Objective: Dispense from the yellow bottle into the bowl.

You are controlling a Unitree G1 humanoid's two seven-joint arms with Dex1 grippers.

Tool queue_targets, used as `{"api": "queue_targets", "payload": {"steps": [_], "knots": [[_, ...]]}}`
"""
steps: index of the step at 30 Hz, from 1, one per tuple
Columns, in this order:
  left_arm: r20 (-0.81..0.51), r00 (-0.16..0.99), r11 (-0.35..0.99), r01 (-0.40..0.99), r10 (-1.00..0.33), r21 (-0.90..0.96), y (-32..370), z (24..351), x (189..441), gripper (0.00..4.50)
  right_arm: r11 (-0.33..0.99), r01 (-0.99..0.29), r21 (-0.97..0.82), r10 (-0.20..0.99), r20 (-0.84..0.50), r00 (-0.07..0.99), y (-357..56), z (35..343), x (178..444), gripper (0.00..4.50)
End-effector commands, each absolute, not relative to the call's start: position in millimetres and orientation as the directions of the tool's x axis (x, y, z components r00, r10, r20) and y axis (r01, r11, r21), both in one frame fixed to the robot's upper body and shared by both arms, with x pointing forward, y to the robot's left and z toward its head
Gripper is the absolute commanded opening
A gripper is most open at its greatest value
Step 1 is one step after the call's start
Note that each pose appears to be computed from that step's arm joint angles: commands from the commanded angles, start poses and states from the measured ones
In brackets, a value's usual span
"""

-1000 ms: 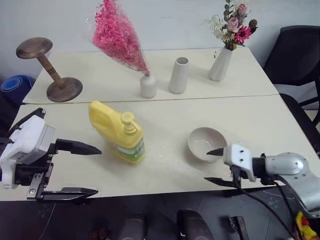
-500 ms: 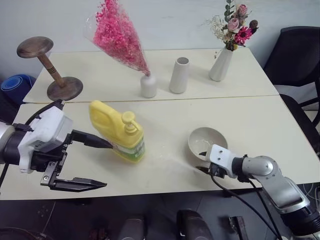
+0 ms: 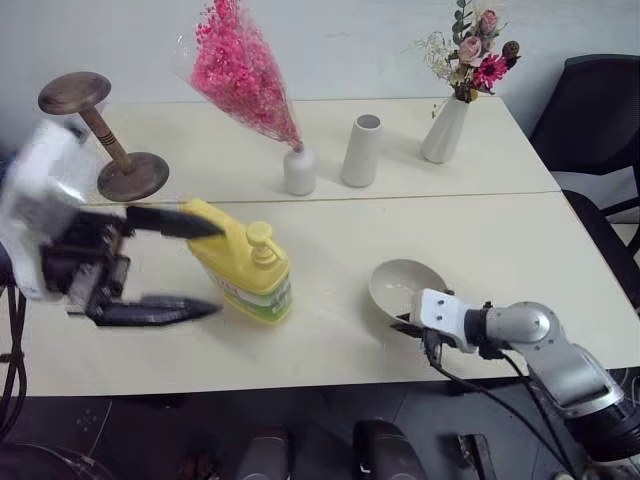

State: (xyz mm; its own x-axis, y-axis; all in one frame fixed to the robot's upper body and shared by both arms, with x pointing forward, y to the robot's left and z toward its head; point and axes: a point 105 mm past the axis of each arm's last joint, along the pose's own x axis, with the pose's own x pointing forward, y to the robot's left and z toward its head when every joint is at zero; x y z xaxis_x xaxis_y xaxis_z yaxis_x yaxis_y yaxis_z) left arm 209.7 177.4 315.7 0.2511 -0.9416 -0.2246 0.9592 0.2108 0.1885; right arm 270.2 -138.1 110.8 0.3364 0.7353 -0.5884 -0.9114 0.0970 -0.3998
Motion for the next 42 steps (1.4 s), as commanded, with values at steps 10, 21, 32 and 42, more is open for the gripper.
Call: {"api": "queue_targets", "payload": {"steps": [10,21,32,42], "knots": [[-0.27,0.257,0.186,0.947,-0.928,0.261,184.8,329.3,251.9,2.45,-0.394,-0.823,-0.409,0.789,-0.61,-0.075,-68.6,214.4,251.0,0.0],[-0.304,0.165,0.077,0.956,-0.938,0.282,163.1,323.9,263.5,0.04,-0.499,-0.777,-0.383,0.73,-0.669,-0.139,-49.0,222.3,246.2,0.0],[-0.367,0.142,0.03,0.955,-0.919,0.294,161.0,312.8,260.3,0.04,-0.57,-0.729,-0.379,0.69,-0.703,-0.174,-53.2,228.3,232.7,0.0],[-0.455,0.153,-0.011,0.941,-0.877,0.337,157.0,286.7,272.2,0.04,-0.578,-0.727,-0.371,0.686,-0.703,-0.186,-55.7,230.0,230.6,0.0]]}}
